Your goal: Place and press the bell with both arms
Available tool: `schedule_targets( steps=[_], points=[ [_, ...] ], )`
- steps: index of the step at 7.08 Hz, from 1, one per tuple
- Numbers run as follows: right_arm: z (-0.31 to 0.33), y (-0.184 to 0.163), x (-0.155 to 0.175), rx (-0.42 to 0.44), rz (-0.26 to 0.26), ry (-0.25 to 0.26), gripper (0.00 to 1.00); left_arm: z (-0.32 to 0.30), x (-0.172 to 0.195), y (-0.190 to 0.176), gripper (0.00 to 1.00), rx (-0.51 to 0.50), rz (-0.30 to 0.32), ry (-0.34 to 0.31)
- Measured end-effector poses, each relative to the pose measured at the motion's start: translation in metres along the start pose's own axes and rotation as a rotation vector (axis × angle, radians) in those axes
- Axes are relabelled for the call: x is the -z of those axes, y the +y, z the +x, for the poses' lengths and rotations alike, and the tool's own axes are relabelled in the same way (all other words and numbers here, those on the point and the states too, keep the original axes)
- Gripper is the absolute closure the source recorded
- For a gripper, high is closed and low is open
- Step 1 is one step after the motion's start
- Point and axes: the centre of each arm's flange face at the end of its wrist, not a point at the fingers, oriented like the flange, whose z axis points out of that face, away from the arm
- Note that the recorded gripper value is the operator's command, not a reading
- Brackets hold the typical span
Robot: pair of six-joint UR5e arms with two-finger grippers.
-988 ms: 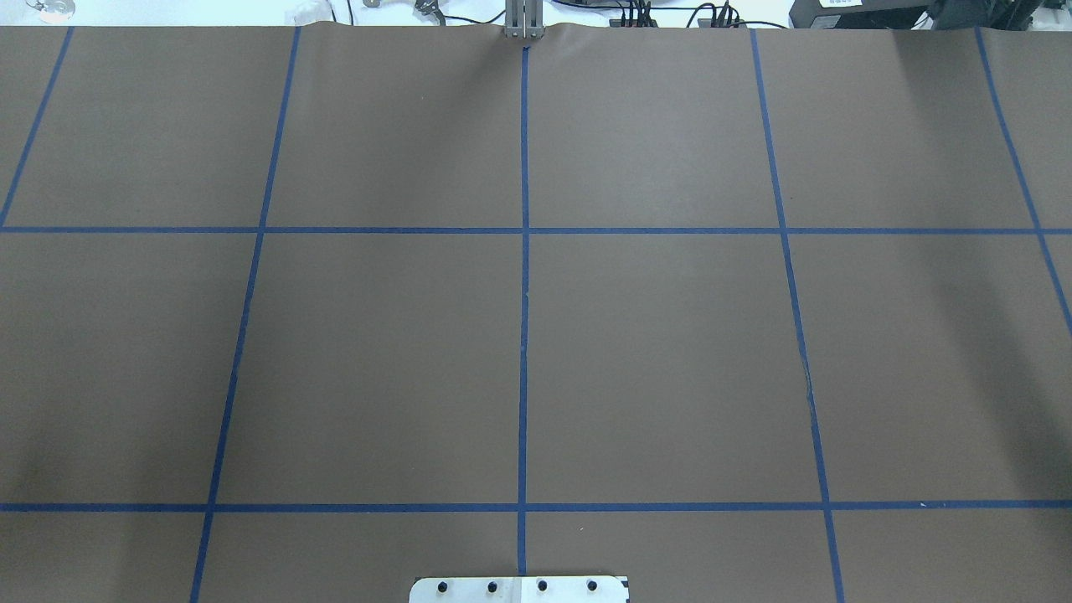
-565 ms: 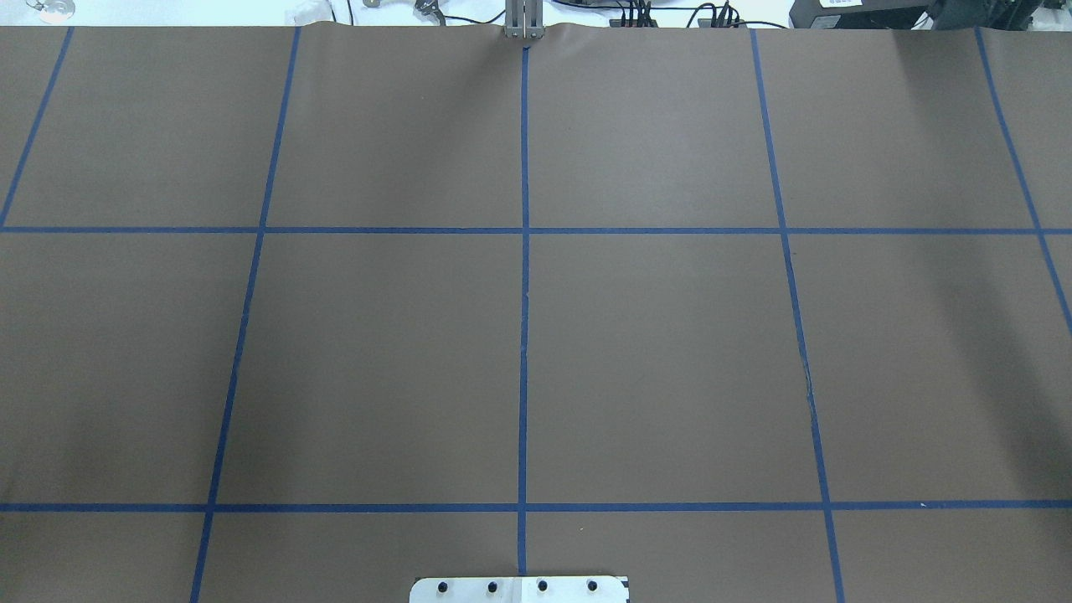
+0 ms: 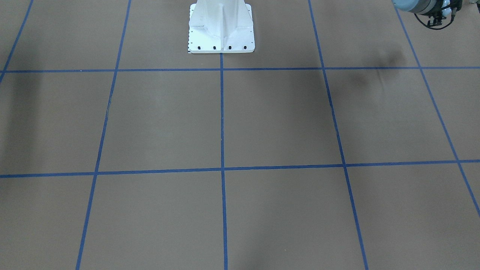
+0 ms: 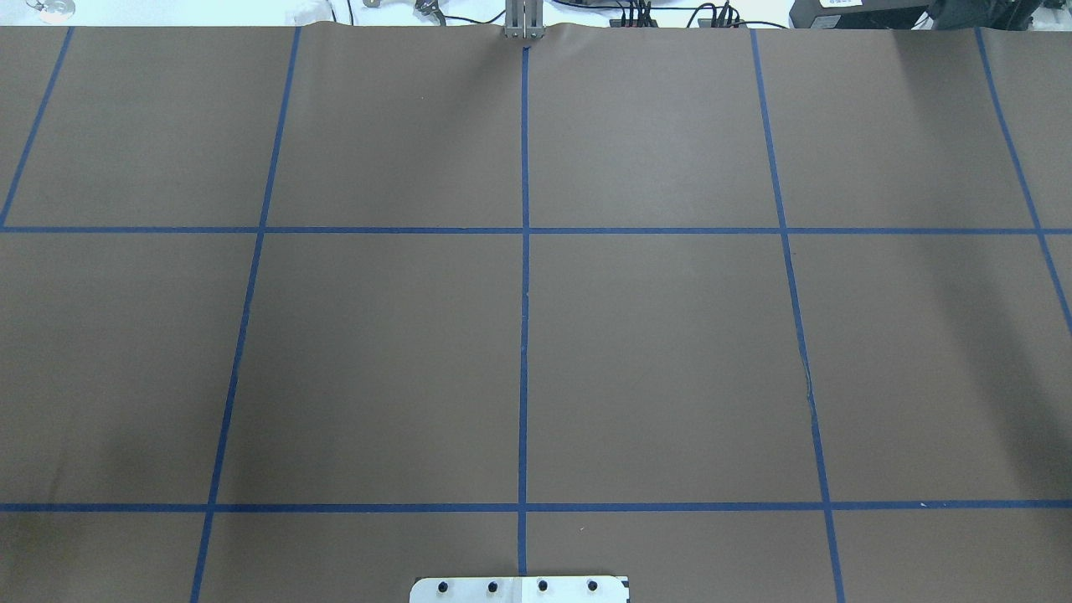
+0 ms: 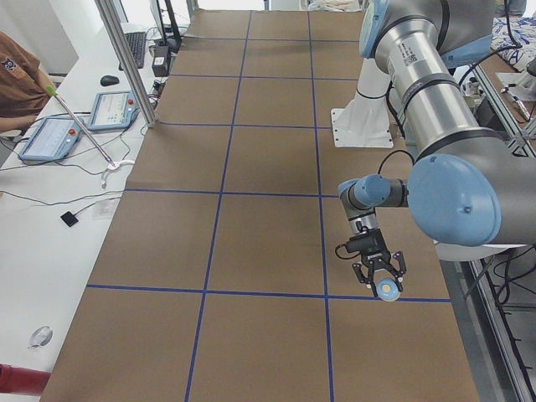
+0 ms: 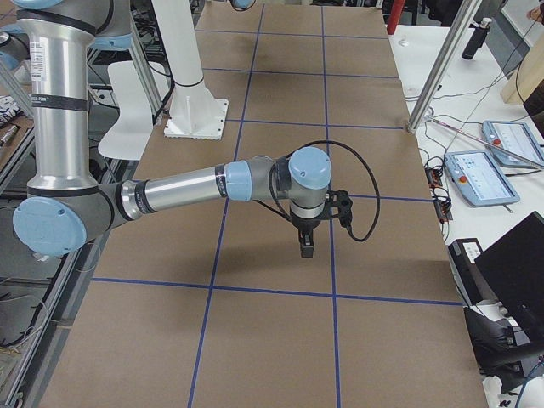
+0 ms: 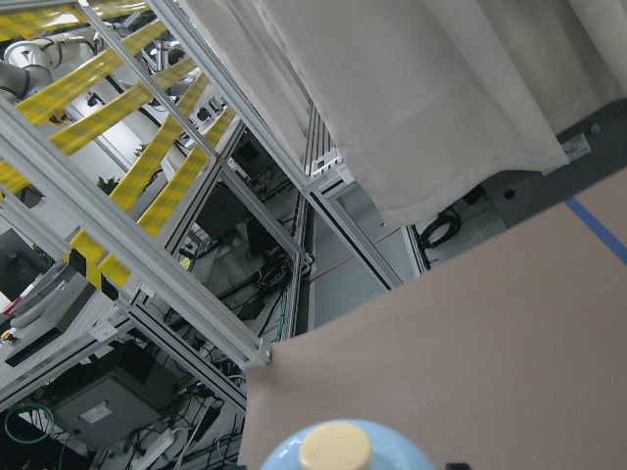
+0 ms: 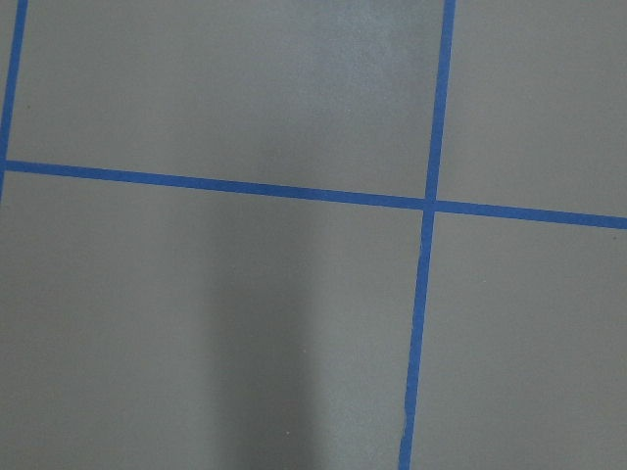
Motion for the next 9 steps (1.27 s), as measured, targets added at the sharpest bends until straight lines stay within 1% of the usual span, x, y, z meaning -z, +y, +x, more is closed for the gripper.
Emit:
schedule_targets(
  steps=[1,3,4,5,7,8,9],
  points=[
    [0.000,-0.001,0.000,0.000,0.000,0.000,0.00,0.033,0.043,0.015,1.00,0.015,-0.018,0.015],
    [0.000,-0.002,0.000,0.001,0.000,0.000,0.00,0.092,0.115,0.009,1.00,0.028,-0.019,0.060],
    [0.001,-0.003,-0.001,-0.002,-0.002,0.000,0.00,0.115,0.147,0.001,1.00,0.006,-0.013,0.107],
    [0.001,-0.004,-0.001,-0.002,-0.002,0.000,0.00,0.138,0.183,-0.008,1.00,-0.040,0.020,0.191],
    [0.004,-0.005,-0.003,-0.007,-0.007,0.000,0.00,0.172,0.270,-0.032,1.00,-0.144,0.117,0.388],
    [0.005,-0.005,-0.005,-0.011,-0.010,0.000,0.00,0.179,0.317,-0.038,1.00,-0.183,0.175,0.497],
    [0.006,-0.004,-0.006,-0.014,-0.013,-0.002,0.00,0.182,0.361,-0.041,1.00,-0.206,0.232,0.622]
  ],
)
